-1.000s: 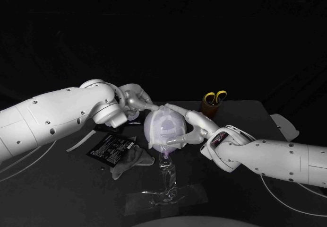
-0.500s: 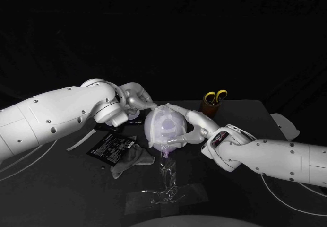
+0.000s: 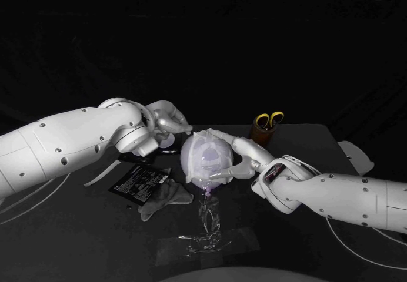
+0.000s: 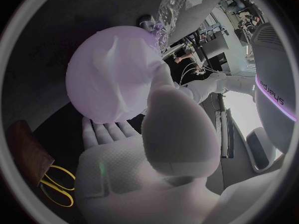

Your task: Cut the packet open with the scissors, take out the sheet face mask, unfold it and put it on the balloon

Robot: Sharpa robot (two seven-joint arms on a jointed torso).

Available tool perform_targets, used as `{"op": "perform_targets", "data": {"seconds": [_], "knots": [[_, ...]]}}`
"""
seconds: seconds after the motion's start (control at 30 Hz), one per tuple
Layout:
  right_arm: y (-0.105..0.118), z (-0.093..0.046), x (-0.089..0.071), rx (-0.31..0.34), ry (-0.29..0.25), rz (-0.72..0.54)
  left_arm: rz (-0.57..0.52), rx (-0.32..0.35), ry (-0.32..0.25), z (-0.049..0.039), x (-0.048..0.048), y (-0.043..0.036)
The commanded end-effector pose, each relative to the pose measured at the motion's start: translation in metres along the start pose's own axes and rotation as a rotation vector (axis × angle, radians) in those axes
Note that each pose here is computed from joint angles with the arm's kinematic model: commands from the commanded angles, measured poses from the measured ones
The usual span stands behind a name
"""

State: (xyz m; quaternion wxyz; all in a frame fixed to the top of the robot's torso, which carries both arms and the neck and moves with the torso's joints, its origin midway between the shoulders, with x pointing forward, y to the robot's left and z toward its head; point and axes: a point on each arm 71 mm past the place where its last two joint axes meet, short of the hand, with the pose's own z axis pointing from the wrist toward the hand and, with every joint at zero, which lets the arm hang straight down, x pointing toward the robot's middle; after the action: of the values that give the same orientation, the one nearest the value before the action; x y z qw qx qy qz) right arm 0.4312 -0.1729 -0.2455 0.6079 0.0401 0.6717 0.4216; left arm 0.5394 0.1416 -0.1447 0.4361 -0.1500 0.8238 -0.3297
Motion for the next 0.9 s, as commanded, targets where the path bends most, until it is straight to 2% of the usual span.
{"op": "perform_targets", "data": {"seconds": [0.03, 0.27, 0.9], "knots": [[0.0, -0.002, 0.005, 0.002, 0.034, -0.005, -0.032, 0.021, -0.015, -0.0008, -0.002, -0.0013], [-0.001, -0.002, 0.005, 0.003, 0.033, -0.005, -0.062, 0.01, 0.007, -0.0014, 0.0001, -0.0002], [0.0, -0.002, 0.005, 0.002, 0.033, -0.005, 0.002, 0.008, 0.048, 0.002, 0.0123, -0.0037]]}}
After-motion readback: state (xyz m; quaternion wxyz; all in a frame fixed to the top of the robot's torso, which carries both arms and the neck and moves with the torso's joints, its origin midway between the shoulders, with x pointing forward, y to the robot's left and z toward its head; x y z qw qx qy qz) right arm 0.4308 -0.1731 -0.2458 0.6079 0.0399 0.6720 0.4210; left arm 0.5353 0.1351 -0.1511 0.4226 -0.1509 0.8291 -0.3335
